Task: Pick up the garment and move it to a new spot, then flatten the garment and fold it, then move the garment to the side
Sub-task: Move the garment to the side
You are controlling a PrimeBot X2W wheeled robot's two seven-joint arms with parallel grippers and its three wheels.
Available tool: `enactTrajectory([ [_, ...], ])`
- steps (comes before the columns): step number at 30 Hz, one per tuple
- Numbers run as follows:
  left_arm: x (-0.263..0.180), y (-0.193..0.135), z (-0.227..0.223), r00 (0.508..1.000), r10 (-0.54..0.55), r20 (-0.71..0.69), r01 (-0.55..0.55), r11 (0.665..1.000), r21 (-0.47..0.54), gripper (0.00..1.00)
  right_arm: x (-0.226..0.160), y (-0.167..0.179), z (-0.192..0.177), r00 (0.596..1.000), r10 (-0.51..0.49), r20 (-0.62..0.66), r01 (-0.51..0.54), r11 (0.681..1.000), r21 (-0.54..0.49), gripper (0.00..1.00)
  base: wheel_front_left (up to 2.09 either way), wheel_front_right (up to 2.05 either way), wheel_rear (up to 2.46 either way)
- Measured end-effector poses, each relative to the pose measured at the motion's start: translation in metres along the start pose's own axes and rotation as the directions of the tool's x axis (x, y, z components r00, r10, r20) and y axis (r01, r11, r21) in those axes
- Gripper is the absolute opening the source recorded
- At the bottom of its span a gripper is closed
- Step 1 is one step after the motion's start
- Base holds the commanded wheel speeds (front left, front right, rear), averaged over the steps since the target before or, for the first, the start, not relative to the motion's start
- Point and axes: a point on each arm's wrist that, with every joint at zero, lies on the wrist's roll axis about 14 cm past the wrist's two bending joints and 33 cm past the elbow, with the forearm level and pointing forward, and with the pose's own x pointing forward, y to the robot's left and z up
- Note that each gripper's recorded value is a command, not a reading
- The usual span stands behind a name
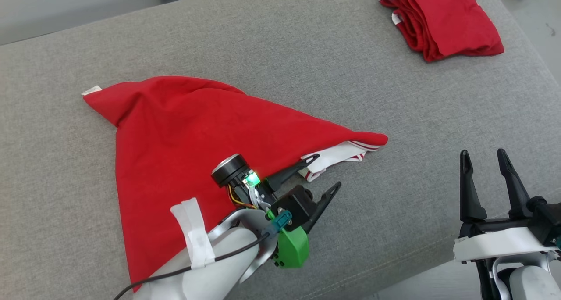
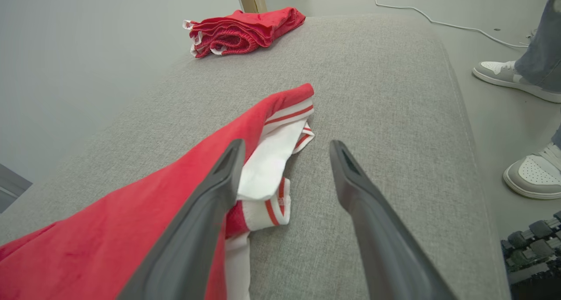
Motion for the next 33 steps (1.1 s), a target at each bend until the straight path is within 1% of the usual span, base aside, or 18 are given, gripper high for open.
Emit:
enactTrajectory([
  [5, 0.008, 0.006, -0.010, 1.000, -0.006, -0.020, 0.006, 1.000, 0.015, 1.00, -0.003, -0.005, -0.003, 1.000, -0.023, -0.011, 0.023, 1.000, -0.001, 1.00, 0.00, 0.00, 0.00],
  [6, 0.009, 0.007, -0.011, 1.000, -0.006, -0.021, 0.006, 1.000, 0.017, 0.86, -0.003, -0.006, -0.003, 1.000, -0.026, -0.012, 0.026, 1.000, 0.000, 1.00, 0.00, 0.00, 0.00],
  [7, 0.009, 0.008, -0.012, 1.000, -0.005, -0.025, 0.005, 1.000, 0.018, 0.75, -0.004, -0.006, -0.003, 1.000, -0.027, -0.012, 0.028, 1.000, 0.000, 1.00, 0.00, 0.00, 0.00],
  [8, 0.009, 0.009, -0.015, 0.999, -0.005, -0.036, 0.006, 1.000, 0.021, 0.65, -0.004, -0.007, -0.003, 1.000, -0.029, -0.011, 0.029, 1.000, 0.000, 1.00, 0.00, 0.00, 0.00],
  [9, 0.008, 0.010, -0.018, 0.999, -0.005, -0.047, 0.006, 1.000, 0.024, 0.60, -0.004, -0.007, -0.003, 0.999, -0.031, -0.011, 0.031, 1.000, 0.001, 1.00, 0.00, 0.00, 0.00],
  [10, 0.008, 0.010, -0.020, 0.999, -0.004, -0.053, 0.006, 1.000, 0.026, 0.58, -0.004, -0.007, -0.002, 0.999, -0.031, -0.010, 0.031, 1.000, 0.002, 1.00, 0.00, 0.00, 0.00],
  [12, 0.007, 0.011, -0.024, 0.998, -0.004, -0.065, 0.006, 1.000, 0.030, 0.58, -0.004, -0.007, -0.002, 0.999, -0.033, -0.008, 0.033, 0.999, 0.005, 1.00, 0.00, 0.00, 0.00],
  [13, 0.007, 0.011, -0.025, 0.998, -0.004, -0.068, 0.006, 1.000, 0.030, 0.54, -0.004, -0.007, -0.002, 0.999, -0.033, -0.007, 0.033, 0.999, 0.005, 1.00, 0.00, 0.00, 0.00],
  [15, 0.007, 0.011, -0.027, 0.997, -0.003, -0.073, 0.005, 1.000, 0.029, 0.50, -0.004, -0.007, -0.001, 0.999, -0.034, -0.006, 0.034, 0.999, 0.006, 1.00, 0.00, 0.00, 0.00],
  [18, 0.007, 0.012, -0.029, 0.997, -0.001, -0.074, 0.003, 1.000, 0.028, 0.53, -0.003, -0.006, -0.002, 0.999, -0.034, -0.006, 0.034, 0.999, 0.007, 1.00, 0.00, 0.00, 0.00],
  [19, 0.007, 0.013, -0.029, 0.997, 0.000, -0.075, 0.002, 1.000, 0.028, 0.53, -0.003, -0.006, -0.002, 0.999, -0.034, -0.007, 0.034, 0.999, 0.008, 1.00, 0.00, 0.00, 0.00],
  [23, 0.009, 0.014, -0.030, 0.997, 0.001, -0.073, 0.001, 1.000, 0.028, 0.45, -0.002, -0.006, -0.003, 0.999, -0.035, -0.009, 0.035, 0.999, 0.008, 1.00, 0.00, 0.00, 0.00],
  [25, 0.009, 0.014, -0.030, 0.997, 0.001, -0.075, 0.001, 1.000, 0.027, 0.37, -0.002, -0.006, -0.003, 0.999, -0.036, -0.008, 0.036, 0.999, 0.008, 1.00, 0.00, 0.00, 0.00],
  [26, 0.010, 0.015, -0.030, 0.997, 0.002, -0.076, 0.000, 1.000, 0.026, 0.32, -0.002, -0.007, -0.002, 0.999, -0.038, -0.008, 0.038, 0.999, 0.008, 1.00, 0.00, 0.00, 0.00],
  [31, 0.011, 0.016, -0.027, 0.998, 0.007, -0.068, -0.006, 1.000, 0.016, 0.16, -0.002, -0.008, -0.002, 0.999, -0.041, -0.007, 0.041, 0.999, 0.008, 1.00, 0.00, 0.00, 0.00],
  [33, 0.011, 0.016, -0.027, 0.998, 0.008, -0.066, -0.007, 1.000, 0.012, 0.00, -0.002, -0.008, -0.003, 0.999, -0.040, -0.008, 0.040, 0.999, 0.009, 1.00, 0.00, 0.00, 0.00],
])
